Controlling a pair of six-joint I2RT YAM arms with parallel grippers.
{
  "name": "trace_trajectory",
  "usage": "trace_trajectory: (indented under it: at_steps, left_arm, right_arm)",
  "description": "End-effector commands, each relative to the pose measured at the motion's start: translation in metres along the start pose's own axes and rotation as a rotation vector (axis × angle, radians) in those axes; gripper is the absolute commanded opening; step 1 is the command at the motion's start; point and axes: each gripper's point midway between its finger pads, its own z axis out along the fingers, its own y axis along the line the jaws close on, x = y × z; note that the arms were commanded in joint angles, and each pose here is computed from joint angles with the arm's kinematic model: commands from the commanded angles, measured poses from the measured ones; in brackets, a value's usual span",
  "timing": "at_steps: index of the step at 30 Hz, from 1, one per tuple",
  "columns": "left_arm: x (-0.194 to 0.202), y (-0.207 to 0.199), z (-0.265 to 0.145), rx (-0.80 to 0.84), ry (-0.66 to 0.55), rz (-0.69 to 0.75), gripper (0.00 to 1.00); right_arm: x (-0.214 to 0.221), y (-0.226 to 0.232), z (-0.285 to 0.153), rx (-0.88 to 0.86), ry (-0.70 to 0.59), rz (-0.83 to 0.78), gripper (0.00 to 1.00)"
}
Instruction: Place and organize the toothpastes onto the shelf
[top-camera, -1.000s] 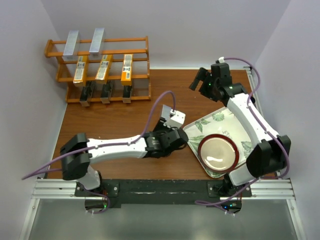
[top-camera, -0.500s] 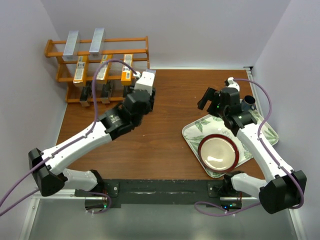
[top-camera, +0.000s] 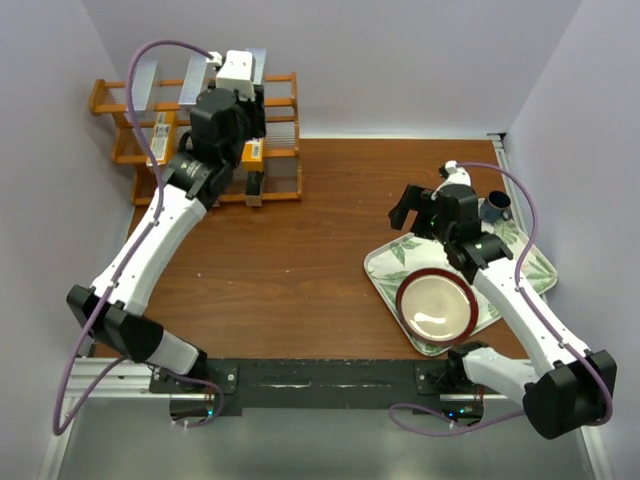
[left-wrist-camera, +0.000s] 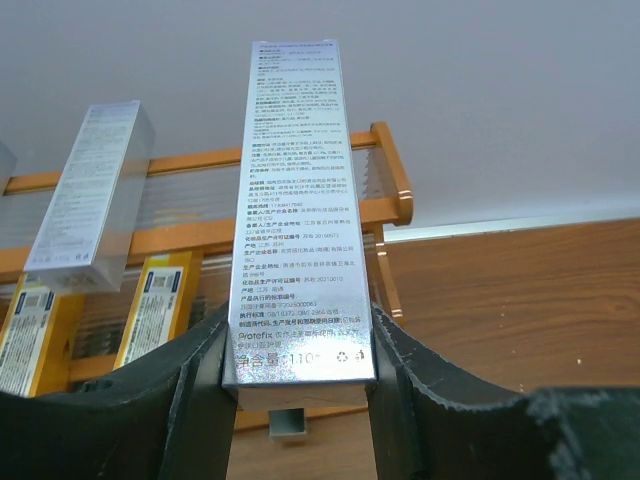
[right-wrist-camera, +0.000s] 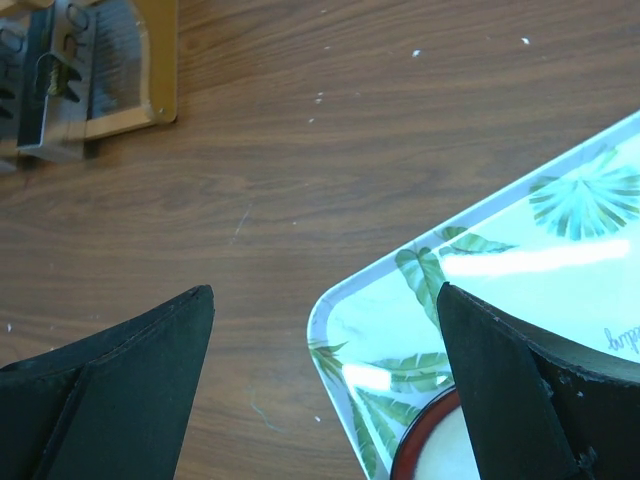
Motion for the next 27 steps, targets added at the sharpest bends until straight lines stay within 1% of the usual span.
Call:
trace_trajectory:
  at_steps: [1, 6, 7, 9, 12, 18, 27]
  left_arm:
    - [-0.036, 0.010, 0.030, 0.078, -0.111, -0.033, 0.00]
    - [-0.039, 0.036, 0.057, 0.077, -0.144, -0.044, 0.00]
    - [-0.033, 0.038, 0.066, 0.071, -0.133, -0.045, 0.00]
    - [-0.034, 0.046, 0.075, 0.056, -0.133, -0.053, 0.00]
    - [-0.019, 0.053, 0.092, 0.020, -0.114, -0.048, 0.00]
    - [-0.006, 0.061, 0.110, -0.019, -0.095, -0.037, 0.00]
    - [0.010, 0.065, 0.119, -0.047, -0.079, -0.034, 0.00]
  right_arm:
    - [-0.004, 0.014, -0.005, -0.046, -0.042, -0.086, 0.99]
    - [0.002, 0.027, -0.007, -0.072, -0.042, -0.150, 0.99]
    - [0.004, 0.029, -0.007, -0.079, -0.041, -0.157, 0.99]
    - [0.008, 0.033, -0.006, -0.088, -0.035, -0.173, 0.99]
    - [0.012, 0.035, -0.006, -0.087, -0.029, -0.192, 0.99]
    - [0.014, 0.038, -0.007, -0.084, -0.038, -0.220, 0.99]
    - [0.014, 0.041, -0.010, -0.091, -0.044, -0.236, 0.99]
